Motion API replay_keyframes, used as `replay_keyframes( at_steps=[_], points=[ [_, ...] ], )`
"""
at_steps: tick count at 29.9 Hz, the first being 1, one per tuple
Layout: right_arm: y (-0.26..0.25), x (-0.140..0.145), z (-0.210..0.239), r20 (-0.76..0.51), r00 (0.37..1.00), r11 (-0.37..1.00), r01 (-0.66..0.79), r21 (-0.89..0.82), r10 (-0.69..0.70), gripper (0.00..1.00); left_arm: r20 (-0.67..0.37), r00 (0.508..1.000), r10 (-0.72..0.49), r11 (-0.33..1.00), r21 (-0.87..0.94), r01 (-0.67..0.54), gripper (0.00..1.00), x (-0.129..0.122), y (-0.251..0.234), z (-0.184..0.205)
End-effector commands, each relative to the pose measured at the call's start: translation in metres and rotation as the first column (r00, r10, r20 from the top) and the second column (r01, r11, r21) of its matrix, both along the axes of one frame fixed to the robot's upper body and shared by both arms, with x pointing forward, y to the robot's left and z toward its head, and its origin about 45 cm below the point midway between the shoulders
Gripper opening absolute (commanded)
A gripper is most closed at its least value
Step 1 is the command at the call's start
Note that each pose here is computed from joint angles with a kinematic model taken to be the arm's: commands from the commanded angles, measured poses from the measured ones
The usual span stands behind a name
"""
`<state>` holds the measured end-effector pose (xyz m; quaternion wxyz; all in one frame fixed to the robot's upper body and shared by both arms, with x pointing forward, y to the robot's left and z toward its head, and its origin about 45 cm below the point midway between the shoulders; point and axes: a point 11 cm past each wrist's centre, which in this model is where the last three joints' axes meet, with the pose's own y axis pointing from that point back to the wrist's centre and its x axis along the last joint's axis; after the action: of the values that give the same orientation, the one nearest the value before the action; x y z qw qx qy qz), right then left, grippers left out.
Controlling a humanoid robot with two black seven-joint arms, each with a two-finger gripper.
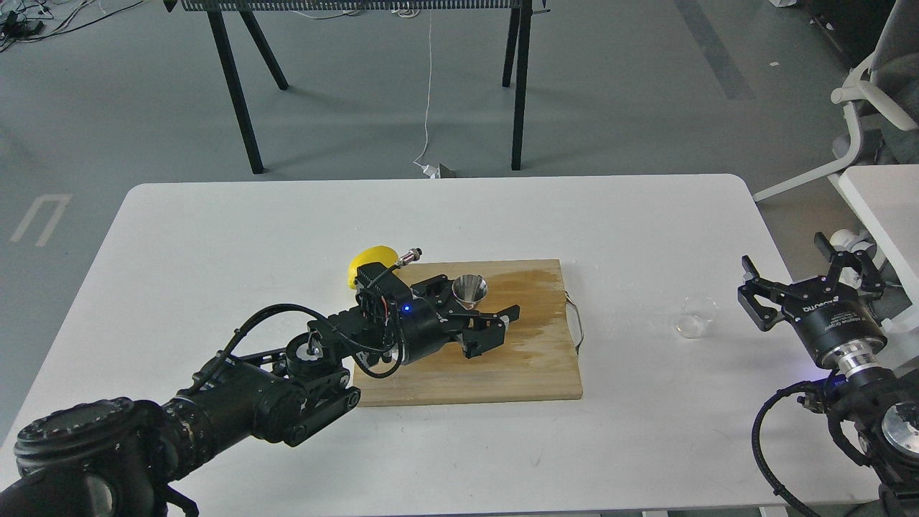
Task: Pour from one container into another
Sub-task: 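Lower the jigger onto the board center with the left gripper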
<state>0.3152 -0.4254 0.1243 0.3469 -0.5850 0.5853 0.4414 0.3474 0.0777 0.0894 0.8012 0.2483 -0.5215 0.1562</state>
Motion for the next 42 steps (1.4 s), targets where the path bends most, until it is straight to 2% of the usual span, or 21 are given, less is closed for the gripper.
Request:
replay_keyframes(
  at_steps=[1, 15, 29, 42],
  points=[
    [0.000, 0.000, 0.000, -0.001, 1.000, 1.000, 0.001, 0.000, -0.001, 0.99, -0.008, 1.000, 0.006, 1.000, -0.019, -0.006, 0.90, 0.000, -0.002, 0.002],
    [-0.001, -0.001, 0.000, -0.001, 1.000, 1.000, 0.002, 0.000, -0.002, 0.99, -0.023, 1.000, 0.009, 1.000, -0.017, -0.010, 0.91, -0.005, 0.000, -0.004],
    [-0.001, -0.001, 0.000, 0.000, 1.000, 1.000, 0.003, 0.001, -0.003, 0.99, -0.034, 0.997, 0.074, 0.997, 0.010, -0.073, 0.91, 0.004, 0.033, -0.008],
    [-0.002, -0.005, -0.003, -0.008, 1.000, 1.000, 0.006, 0.002, -0.006, 0.99, -0.047, 0.994, 0.096, 0.995, 0.028, -0.095, 0.91, -0.003, 0.054, -0.017]
  ],
)
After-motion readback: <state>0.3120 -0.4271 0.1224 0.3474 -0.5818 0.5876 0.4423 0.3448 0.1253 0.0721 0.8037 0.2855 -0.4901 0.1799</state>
